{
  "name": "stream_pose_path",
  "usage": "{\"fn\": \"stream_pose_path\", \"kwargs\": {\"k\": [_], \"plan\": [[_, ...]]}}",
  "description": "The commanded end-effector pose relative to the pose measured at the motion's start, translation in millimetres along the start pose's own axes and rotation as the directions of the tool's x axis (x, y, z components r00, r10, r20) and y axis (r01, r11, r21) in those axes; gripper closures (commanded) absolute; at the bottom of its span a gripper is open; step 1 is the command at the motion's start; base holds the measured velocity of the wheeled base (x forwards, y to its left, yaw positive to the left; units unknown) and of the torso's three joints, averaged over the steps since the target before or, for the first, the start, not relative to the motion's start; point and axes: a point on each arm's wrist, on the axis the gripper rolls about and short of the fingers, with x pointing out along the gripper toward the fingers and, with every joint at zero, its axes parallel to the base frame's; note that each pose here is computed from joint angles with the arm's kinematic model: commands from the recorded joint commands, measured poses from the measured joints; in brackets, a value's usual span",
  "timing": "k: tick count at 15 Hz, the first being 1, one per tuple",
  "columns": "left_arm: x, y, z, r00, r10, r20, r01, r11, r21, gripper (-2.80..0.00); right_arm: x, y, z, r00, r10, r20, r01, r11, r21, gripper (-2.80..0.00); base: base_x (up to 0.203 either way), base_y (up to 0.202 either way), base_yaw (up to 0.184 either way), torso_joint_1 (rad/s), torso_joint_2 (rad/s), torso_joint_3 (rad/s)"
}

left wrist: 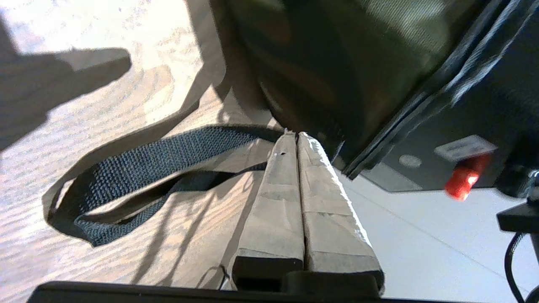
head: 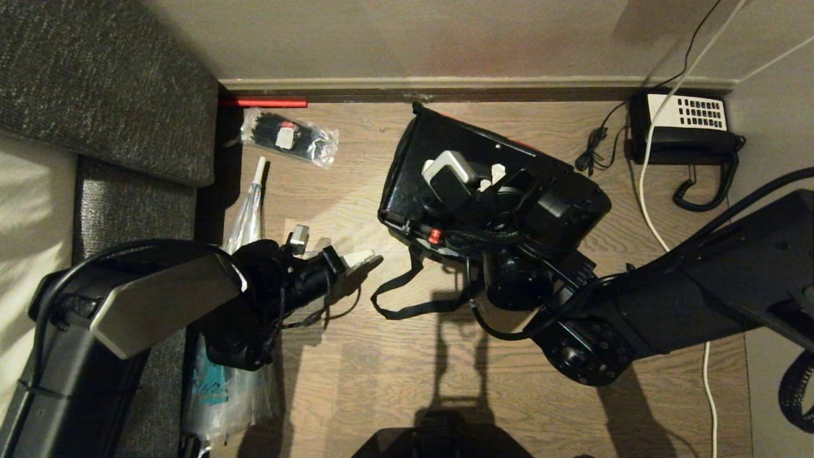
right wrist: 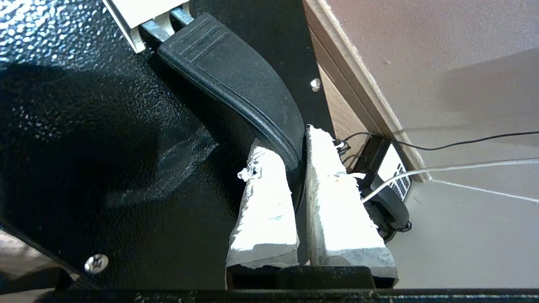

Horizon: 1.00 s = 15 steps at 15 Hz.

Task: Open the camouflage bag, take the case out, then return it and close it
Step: Lift the black box

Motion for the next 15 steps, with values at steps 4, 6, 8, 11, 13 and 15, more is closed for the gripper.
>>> {"fn": "stream_pose_path", "kwargs": {"k": [4, 6, 8, 11, 13, 15], "plan": [[-27.8, -34.7, 8.2, 0.999, 0.011, 0.031, -0.011, 1.000, 0.002, 0.00, -0.5, -11.5, 4.5, 1.000, -0.007, -0.001, 0.007, 1.000, 0.000, 0.00, 0.000, 0.000, 0.000, 0.000, 0.00, 0.000], [-42.3, -58.9, 12.6, 0.999, 0.000, 0.049, -0.001, 1.000, 0.018, 0.00, -1.1, -18.0, 6.3, 1.000, -0.008, 0.000, 0.008, 1.000, 0.001, 0.00, 0.000, 0.000, 0.000, 0.000, 0.00, 0.000], [-58.0, -76.6, 14.6, 0.998, 0.001, 0.065, -0.002, 1.000, 0.026, 0.00, -2.6, -25.8, 8.4, 1.000, -0.010, 0.002, 0.010, 1.000, 0.005, 0.00, 0.000, 0.000, 0.000, 0.000, 0.00, 0.000], [-80.4, -94.9, 17.1, 0.995, 0.010, 0.096, -0.013, 0.999, 0.034, 0.00, -3.8, -33.5, 11.6, 1.000, 0.000, 0.001, 0.000, 1.000, -0.004, 0.00, 0.000, 0.000, 0.000, 0.000, 0.00, 0.000], [-92.0, -110.3, 17.4, 0.994, 0.000, 0.111, -0.005, 0.999, 0.047, 0.00, -5.9, -40.0, 13.8, 1.000, -0.004, 0.005, 0.004, 1.000, 0.001, 0.00, 0.000, 0.000, 0.000, 0.000, 0.00, 0.000], [-104.3, -122.0, 14.6, 0.993, 0.001, 0.122, -0.007, 0.999, 0.051, 0.00, -7.6, -45.5, 15.8, 1.000, 0.004, 0.006, -0.004, 1.000, -0.005, 0.00, 0.000, 0.000, 0.000, 0.000, 0.00, 0.000]]}}
